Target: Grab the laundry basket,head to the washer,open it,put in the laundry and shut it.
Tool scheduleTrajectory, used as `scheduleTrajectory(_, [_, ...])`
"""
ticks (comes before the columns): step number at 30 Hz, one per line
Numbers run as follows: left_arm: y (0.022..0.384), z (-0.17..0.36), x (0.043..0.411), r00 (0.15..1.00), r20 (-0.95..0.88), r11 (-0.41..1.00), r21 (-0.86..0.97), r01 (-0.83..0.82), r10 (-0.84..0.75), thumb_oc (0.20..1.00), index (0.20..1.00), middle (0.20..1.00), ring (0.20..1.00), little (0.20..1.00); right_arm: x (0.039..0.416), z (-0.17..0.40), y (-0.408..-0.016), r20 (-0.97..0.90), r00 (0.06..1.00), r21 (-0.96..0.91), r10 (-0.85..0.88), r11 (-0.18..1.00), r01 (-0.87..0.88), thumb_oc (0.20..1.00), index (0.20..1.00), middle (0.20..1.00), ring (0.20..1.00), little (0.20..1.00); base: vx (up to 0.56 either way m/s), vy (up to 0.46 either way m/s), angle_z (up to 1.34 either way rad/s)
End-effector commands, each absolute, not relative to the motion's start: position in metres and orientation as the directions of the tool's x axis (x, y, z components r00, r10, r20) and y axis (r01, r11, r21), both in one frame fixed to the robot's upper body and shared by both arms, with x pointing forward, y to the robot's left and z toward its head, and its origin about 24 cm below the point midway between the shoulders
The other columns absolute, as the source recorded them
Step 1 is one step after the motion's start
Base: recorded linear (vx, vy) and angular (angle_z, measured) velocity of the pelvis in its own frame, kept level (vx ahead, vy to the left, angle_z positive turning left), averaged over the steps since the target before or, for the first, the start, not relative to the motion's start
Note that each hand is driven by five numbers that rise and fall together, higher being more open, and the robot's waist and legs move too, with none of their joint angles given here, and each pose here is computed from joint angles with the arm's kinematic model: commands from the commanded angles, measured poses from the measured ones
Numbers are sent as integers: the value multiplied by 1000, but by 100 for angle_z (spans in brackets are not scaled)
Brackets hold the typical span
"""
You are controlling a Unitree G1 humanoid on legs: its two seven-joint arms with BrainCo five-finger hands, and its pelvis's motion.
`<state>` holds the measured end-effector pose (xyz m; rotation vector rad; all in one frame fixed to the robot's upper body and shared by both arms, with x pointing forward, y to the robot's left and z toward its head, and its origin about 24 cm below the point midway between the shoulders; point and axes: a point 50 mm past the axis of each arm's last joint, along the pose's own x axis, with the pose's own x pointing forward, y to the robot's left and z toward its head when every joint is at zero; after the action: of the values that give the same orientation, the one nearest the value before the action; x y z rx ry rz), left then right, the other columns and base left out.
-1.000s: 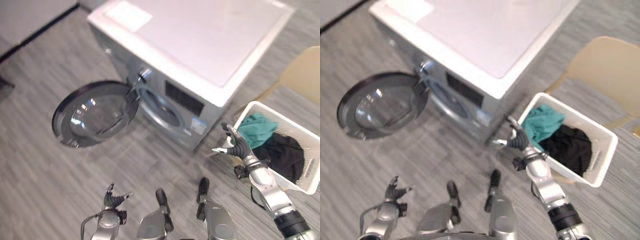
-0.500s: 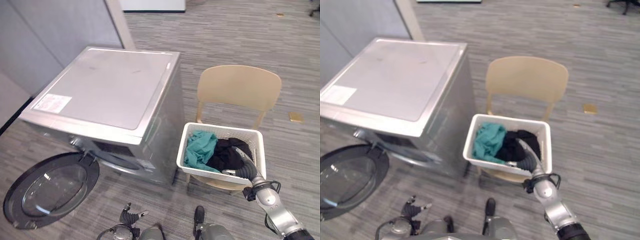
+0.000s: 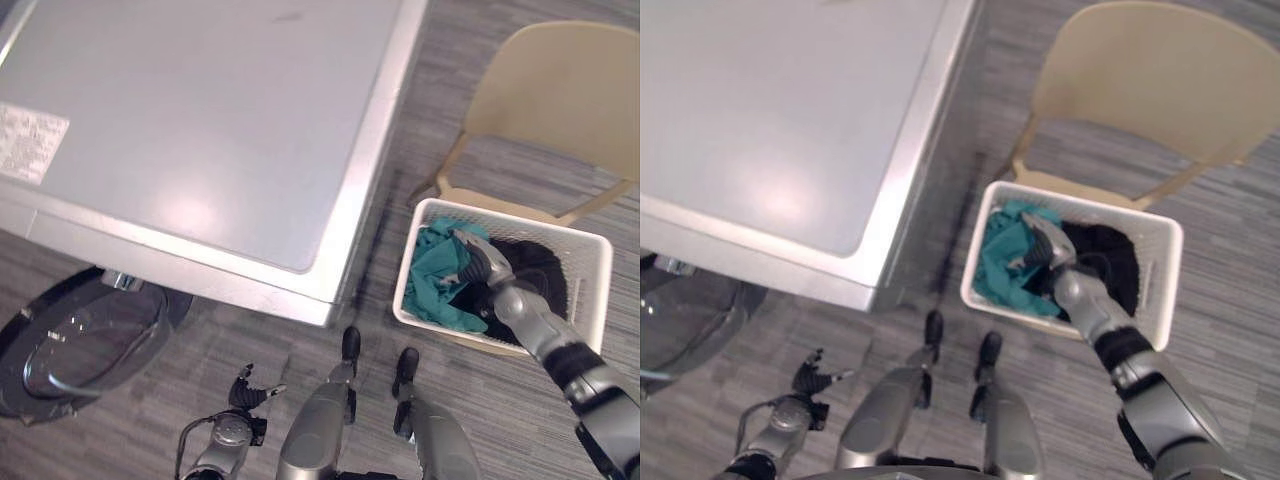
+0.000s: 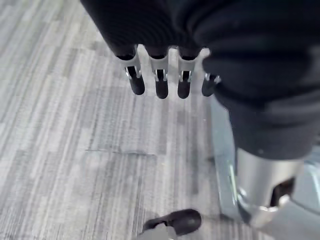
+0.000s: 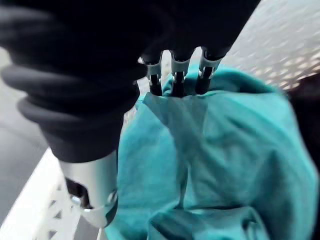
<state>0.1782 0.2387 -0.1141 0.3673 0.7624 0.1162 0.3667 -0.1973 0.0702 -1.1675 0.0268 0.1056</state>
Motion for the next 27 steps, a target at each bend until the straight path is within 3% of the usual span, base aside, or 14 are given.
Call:
scheduleTrajectory(1, [238, -118, 169, 713, -654, 936, 352, -9, 253, 1000, 1000, 1000, 1000, 1000, 353, 53, -203, -82, 996, -926, 47, 365, -93, 1000, 1000, 1000, 1000, 1000, -33, -9, 50])
scheduleTrajectory(9, [239, -105, 194, 760, -595, 924, 382, -18, 262, 1000, 1000, 1000, 1000, 1000, 363, 44, -247, -172, 945, -938, -279, 339, -71, 1000, 1000, 1000, 1000, 1000, -47, -32, 28])
scheduleTrajectory(10, [238, -105, 195, 762, -595, 924, 382, -15, 258, 1000, 1000, 1000, 1000, 1000, 361, 40, -247, -187, 940, -933, -284, 352, -79, 909, 909, 909, 909, 909, -12, -40, 30])
scheduleTrajectory(11, [236, -105, 195, 761, -597, 926, 378, -10, 252, 1000, 1000, 1000, 1000, 1000, 360, 39, -247, -192, 938, -928, -287, 365, -78, 454, 454, 454, 454, 454, -10, -33, 34])
scheduleTrajectory(12, [234, -107, 194, 757, -604, 927, 376, -8, 251, 1000, 1000, 1000, 1000, 1000, 358, 36, -246, -198, 939, -921, -281, 381, -81, 291, 291, 291, 291, 291, -14, -34, 29])
scheduleTrajectory(13, [234, -108, 193, 751, -610, 928, 373, -7, 251, 1000, 1000, 1000, 1000, 1000, 357, 34, -243, -199, 943, -912, -265, 401, -80, 200, 200, 200, 200, 200, -16, -33, 18])
scheduleTrajectory(16, [234, -109, 192, 745, -617, 930, 368, -12, 254, 1000, 1000, 1000, 1000, 1000, 354, 32, -239, -193, 951, -893, -241, 444, -69, 200, 200, 200, 200, 200, -19, -17, 2])
scheduleTrajectory(18, [233, -110, 192, 739, -625, 934, 357, -19, 254, 1000, 1000, 1000, 1000, 1000, 346, 28, -235, -179, 960, -833, -216, 552, -31, 200, 200, 200, 200, 200, -37, -21, -7])
scheduleTrajectory(21, [231, -113, 186, 722, -644, 944, 328, -35, 251, 1000, 1000, 1000, 1000, 1000, 326, 24, -220, -144, 971, -548, -191, 833, 82, 200, 200, 200, 200, 200, -8, 13, -28])
scheduleTrajectory(27, [237, -115, 176, 702, -666, 948, 315, -43, 253, 1000, 1000, 1000, 1000, 1000, 308, 41, -197, -46, 998, -194, -53, 980, 44, 200, 200, 200, 200, 200, 40, 21, -22])
